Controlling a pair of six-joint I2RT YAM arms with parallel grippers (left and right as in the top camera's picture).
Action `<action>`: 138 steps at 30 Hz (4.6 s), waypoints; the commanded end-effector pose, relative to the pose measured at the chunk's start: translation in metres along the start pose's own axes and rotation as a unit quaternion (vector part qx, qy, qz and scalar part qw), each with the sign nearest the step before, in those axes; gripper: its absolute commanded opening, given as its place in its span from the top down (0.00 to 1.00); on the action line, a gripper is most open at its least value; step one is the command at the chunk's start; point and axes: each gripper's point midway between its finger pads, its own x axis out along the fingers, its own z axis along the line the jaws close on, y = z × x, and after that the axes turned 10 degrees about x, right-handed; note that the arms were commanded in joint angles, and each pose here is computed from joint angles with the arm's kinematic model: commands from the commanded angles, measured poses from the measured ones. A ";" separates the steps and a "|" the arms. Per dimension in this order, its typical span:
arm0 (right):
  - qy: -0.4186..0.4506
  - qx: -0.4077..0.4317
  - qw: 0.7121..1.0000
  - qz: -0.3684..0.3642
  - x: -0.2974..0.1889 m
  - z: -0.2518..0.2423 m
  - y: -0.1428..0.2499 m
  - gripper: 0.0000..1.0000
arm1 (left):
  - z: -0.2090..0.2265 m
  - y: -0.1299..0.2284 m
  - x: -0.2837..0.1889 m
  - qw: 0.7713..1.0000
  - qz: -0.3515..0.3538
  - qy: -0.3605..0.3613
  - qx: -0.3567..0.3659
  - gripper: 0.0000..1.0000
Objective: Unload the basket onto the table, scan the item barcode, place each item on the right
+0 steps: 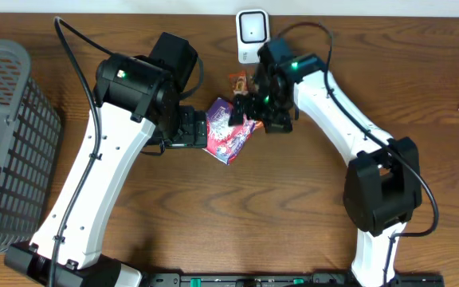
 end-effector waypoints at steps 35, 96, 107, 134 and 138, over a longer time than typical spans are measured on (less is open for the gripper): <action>-0.299 -0.160 0.938 0.072 -0.021 -0.036 0.040 0.99 | 0.003 0.001 0.001 1.000 0.004 -0.004 -0.008 0.02; -0.431 -0.120 0.892 0.061 -0.030 -0.071 0.063 0.89 | 0.003 0.001 0.001 1.000 0.003 -0.004 -0.008 0.02; -0.342 -0.157 0.920 0.109 -0.013 -0.100 0.095 0.99 | 0.003 0.001 0.001 1.000 0.003 -0.004 -0.008 0.02; 0.282 0.169 0.942 -0.070 -0.097 -0.206 -0.006 0.99 | 0.003 0.001 0.001 1.000 0.003 -0.004 -0.008 0.02; 0.382 0.179 0.894 -0.148 -0.123 -0.216 -0.015 0.99 | 0.003 0.001 0.001 1.000 0.004 -0.004 -0.008 0.02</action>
